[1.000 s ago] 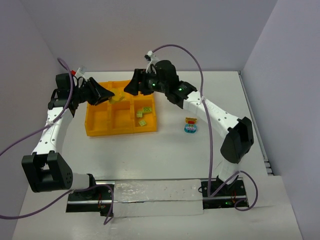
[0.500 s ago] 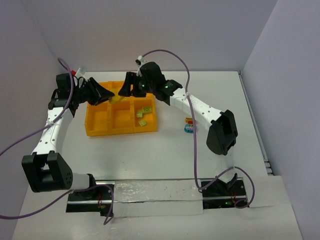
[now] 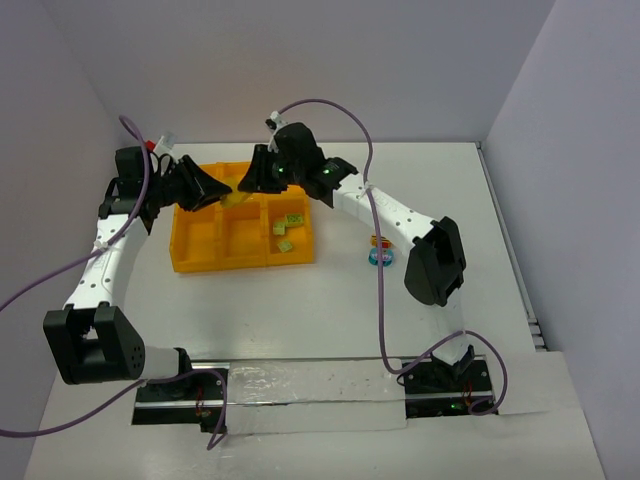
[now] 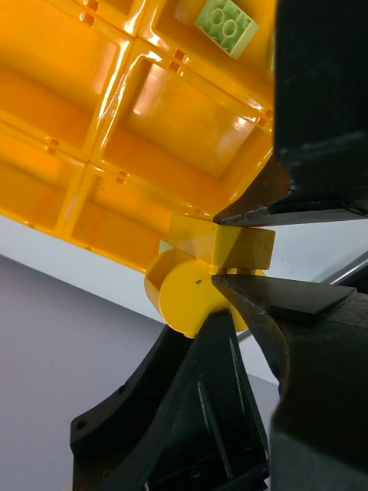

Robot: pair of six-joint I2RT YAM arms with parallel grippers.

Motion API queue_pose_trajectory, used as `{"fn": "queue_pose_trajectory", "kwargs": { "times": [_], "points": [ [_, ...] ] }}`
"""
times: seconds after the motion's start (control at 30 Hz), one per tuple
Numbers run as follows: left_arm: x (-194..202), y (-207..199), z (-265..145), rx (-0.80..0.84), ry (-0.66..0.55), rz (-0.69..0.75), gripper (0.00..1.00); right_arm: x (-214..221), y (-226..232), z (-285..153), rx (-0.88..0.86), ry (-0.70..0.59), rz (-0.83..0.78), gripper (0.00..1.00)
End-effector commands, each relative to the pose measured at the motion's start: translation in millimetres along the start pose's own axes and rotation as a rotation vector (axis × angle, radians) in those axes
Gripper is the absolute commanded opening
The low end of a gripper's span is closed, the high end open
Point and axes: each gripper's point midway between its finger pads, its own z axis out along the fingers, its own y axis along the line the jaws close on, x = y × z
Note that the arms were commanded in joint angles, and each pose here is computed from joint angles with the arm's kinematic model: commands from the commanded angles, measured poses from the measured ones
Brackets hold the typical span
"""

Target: Sort the legos into containers by color

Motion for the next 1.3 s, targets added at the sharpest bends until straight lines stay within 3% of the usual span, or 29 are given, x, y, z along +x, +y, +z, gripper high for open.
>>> {"fn": "queue_pose_trajectory", "kwargs": {
  "times": [0.0, 0.1, 0.13, 0.7, 1.27],
  "points": [
    [-13.0, -19.6, -6.3, 0.036, -0.041, 0.059, 0.00, -7.5, 16.7, -0.2, -0.053, -0.019, -0.019, 0.24],
    [-12.0, -21.3, -5.7, 0.052, -0.033, 0.056, 0.00, -6.9, 17.9, -1.1, -0.069, -0.025, -0.014, 0.02],
    [-11.8, -22.5, -5.9, 0.059, -0.031, 0.056, 0.00, -6.3, 17.8, -1.3, -0.072, -0.026, -0.013, 0.00],
    [-14.2, -31.8, -11.6, 0.148, -0.012, 0.028, 0.00, 2.2, -9.0, -8.3, -0.231, -0.045, 0.118, 0.00],
    [-26.3, -19.0, -18.3, 0.084, -0.057, 0.027, 0.00, -14.5, -39.8, -20.0, -0.086, -0.098, 0.055, 0.00]
  ]
}}
